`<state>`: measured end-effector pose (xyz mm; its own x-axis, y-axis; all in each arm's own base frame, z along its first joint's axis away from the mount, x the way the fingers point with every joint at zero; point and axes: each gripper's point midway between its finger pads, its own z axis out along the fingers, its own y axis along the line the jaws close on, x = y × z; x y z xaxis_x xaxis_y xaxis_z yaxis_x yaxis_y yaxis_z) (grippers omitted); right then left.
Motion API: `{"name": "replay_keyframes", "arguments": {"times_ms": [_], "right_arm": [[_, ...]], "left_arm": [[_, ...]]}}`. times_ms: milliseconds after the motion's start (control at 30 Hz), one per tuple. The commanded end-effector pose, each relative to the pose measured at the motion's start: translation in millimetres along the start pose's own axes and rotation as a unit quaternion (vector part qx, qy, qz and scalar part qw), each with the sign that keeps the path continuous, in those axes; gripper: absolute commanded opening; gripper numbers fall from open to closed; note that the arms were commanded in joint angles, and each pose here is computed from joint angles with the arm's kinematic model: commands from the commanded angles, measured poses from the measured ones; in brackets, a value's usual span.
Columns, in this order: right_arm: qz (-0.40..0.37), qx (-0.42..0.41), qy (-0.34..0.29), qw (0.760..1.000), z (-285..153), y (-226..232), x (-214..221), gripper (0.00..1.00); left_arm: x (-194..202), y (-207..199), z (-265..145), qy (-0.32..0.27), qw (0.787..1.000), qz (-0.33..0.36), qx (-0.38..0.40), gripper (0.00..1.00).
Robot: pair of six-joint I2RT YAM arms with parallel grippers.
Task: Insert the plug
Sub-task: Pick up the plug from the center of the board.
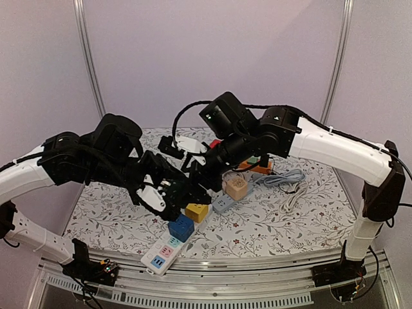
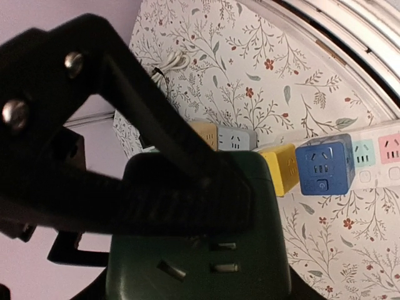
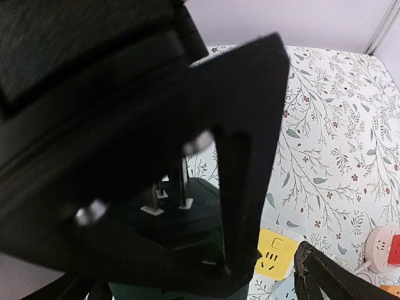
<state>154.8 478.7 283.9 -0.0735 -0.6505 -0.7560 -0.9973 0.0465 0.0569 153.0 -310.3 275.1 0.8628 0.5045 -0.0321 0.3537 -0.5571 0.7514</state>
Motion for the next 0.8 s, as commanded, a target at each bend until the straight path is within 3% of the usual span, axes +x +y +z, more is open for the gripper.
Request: {"name": "replay_keyframes", "arguments": {"times_ms": [0, 100, 233, 333, 400, 500, 567, 767], "right_arm": [[-0.012, 0.059, -0.038, 0.997, -23.7, -11.0, -7.7, 0.99], [-0.04, 0.076, -0.073, 0.994, -41.6, -7.9, -8.7, 0.99], [-0.112, 0.118, -0.152, 0.975, -62.6, -5.6, -5.8, 0.99], [-0.179, 0.153, -0.217, 0.947, -79.7, 0.1, 1.7, 0.99], [-0.264, 0.168, -0.244, 0.918, -82.1, 8.8, 6.5, 0.99], [-0.324, 0.206, -0.279, 0.88, -87.5, 7.9, -3.9, 0.99], [-0.345, 0.216, -0.282, 0.869, -83.4, 4.7, -13.9, 0.99], [-0.419, 0.222, -0.288, 0.832, -59.6, 2.4, -32.9, 0.99]], "left_arm": [[-5.9, -0.1, -19.6, -0.031, 0.984, -0.174, 0.015, 0.0], [-3.8, -5.2, -25.1, -0.055, 0.951, -0.301, 0.04, 0.0], [-8.0, 0.8, -36.4, -0.118, 0.88, -0.455, 0.065, 0.0], [-10.8, 12.6, -47.4, -0.169, 0.803, -0.565, 0.085, 0.0], [-10.4, 24.9, -53.6, -0.206, 0.746, -0.626, 0.1, 0.0], [-7.3, 44.6, -60.6, -0.262, 0.671, -0.683, 0.122, 0.0], [-8.6, 49.2, -62.2, -0.281, 0.654, -0.689, 0.135, 0.0], [-10.1, 43.9, -56.9, -0.277, 0.647, -0.693, 0.154, 0.0]]}}
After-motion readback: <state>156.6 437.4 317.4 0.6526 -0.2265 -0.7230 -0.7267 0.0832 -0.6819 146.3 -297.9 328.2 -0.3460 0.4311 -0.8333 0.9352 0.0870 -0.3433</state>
